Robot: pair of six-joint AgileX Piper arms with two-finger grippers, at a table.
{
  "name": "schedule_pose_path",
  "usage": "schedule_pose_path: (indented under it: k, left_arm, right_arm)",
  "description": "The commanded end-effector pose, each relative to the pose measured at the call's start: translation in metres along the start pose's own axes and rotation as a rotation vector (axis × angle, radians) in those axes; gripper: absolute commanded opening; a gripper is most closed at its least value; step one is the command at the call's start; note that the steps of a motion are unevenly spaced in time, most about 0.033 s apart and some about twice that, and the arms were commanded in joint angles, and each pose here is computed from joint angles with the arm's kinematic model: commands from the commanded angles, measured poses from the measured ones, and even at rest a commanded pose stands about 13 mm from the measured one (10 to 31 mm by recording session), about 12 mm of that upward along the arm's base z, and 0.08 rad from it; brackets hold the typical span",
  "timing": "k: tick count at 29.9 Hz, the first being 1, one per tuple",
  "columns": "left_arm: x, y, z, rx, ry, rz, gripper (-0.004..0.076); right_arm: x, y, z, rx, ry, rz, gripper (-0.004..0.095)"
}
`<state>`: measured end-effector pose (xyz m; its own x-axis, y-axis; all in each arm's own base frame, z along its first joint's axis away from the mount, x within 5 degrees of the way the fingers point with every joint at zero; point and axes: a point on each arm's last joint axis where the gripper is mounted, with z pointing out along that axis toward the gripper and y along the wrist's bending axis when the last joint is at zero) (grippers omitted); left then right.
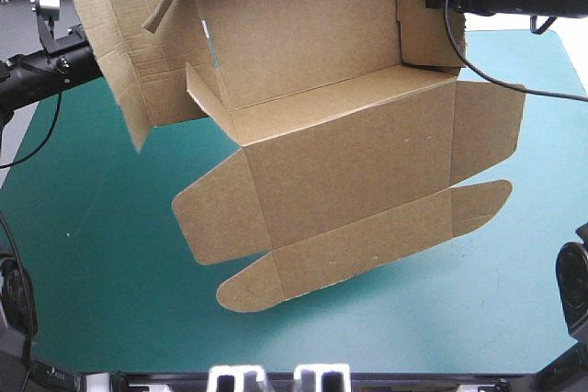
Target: Fold the box
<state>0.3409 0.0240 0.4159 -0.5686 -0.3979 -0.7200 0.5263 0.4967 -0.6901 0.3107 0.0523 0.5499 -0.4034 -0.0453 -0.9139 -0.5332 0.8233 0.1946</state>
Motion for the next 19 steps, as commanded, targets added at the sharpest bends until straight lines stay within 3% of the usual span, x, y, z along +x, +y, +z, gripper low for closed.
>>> schedule_pose_path:
  k: [1, 12, 19]
  left_arm:
    - [-0.001, -0.060, -0.007, 0.122, 0.038, 0.112, -0.0010]
    - [0.008, -0.108, -0.021, 0.122, 0.050, 0.150, -0.0010]
    - [0.019, -0.136, -0.015, 0.193, 0.076, 0.188, -0.0011]
  right_arm:
    - [-0.012, 0.016, -0.021, -0.034, -0.095, -0.004, -0.0024]
    - [-0.015, 0.006, -0.008, -0.032, -0.140, 0.027, -0.0024]
    - [-0.015, -0.003, 0.003, -0.023, -0.149, 0.050, -0.0024]
